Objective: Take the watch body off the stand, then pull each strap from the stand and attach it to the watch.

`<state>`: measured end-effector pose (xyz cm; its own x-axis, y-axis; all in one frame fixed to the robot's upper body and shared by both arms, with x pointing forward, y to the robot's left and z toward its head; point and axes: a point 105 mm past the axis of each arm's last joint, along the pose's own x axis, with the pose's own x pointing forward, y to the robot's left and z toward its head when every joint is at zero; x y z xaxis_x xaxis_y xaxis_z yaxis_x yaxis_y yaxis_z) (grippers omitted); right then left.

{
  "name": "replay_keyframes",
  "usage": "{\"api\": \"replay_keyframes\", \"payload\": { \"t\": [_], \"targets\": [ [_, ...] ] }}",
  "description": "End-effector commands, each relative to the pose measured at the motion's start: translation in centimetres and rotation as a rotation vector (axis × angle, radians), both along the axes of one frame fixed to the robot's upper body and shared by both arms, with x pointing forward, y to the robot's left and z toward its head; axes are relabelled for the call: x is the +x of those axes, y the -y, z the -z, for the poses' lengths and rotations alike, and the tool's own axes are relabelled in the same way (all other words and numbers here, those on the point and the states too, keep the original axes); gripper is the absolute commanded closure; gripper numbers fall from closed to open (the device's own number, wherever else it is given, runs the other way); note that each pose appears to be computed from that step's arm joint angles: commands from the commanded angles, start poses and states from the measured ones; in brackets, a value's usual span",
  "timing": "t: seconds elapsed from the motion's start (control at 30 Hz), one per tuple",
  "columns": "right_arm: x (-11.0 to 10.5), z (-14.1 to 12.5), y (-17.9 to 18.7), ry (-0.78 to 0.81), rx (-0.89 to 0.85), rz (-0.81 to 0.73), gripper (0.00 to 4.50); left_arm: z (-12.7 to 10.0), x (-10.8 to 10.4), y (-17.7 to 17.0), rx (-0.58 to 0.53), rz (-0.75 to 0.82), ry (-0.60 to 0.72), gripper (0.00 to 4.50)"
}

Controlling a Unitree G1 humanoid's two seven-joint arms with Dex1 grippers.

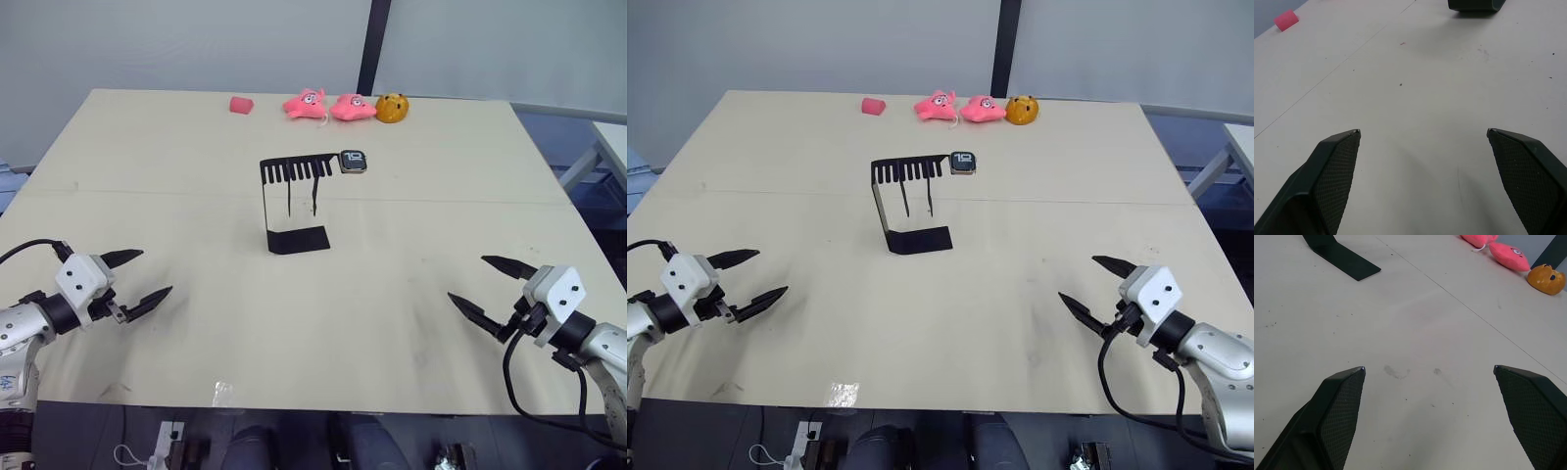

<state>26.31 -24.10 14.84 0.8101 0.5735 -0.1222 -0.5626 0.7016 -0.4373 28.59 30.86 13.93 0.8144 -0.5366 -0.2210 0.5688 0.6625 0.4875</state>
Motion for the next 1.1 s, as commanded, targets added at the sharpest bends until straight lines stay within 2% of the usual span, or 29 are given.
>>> {"api": "replay_keyframes", "payload": {
  "t": [0.03,0.1,0.23,0.3,0.37,0.57,0.7,1.1],
  "targets": [
    [0.4,-1.2,-1.0,0.055,0.072,0.009,0.0,-1.9,-0.1,0.9,-0.081,0.043,0.032,0.04],
    [1.1,-2.2,-3.0,0.086,0.169,0.027,0.0,-3.1,-0.5,2.4,-0.183,0.139,0.002,0.04],
    [1.8,-4.4,-6.1,0.128,0.317,0.062,0.0,-4.8,-0.7,4.3,-0.25,0.211,-0.025,0.04],
    [2.1,-6.1,-8.0,0.158,0.401,0.085,0.0,-6.8,-0.4,5.7,-0.327,0.243,0.003,0.04],
    [2.5,-8.2,-9.9,0.198,0.473,0.114,0.0,-9.0,-0.7,7.9,-0.343,0.323,0.048,0.04],
    [3.4,-11.5,-13.6,0.207,0.564,0.157,0.0,-11.8,-1.1,11.9,-0.352,0.455,0.08,0.04],
    [4.2,-13.0,-15.9,0.191,0.574,0.157,0.0,-12.5,-0.7,12.8,-0.364,0.482,0.094,0.04],
    [6.5,-13.8,-19.5,0.135,0.592,0.155,0.0,-12.8,-0.9,14.4,-0.366,0.547,0.079,0.04]
  ]
}}
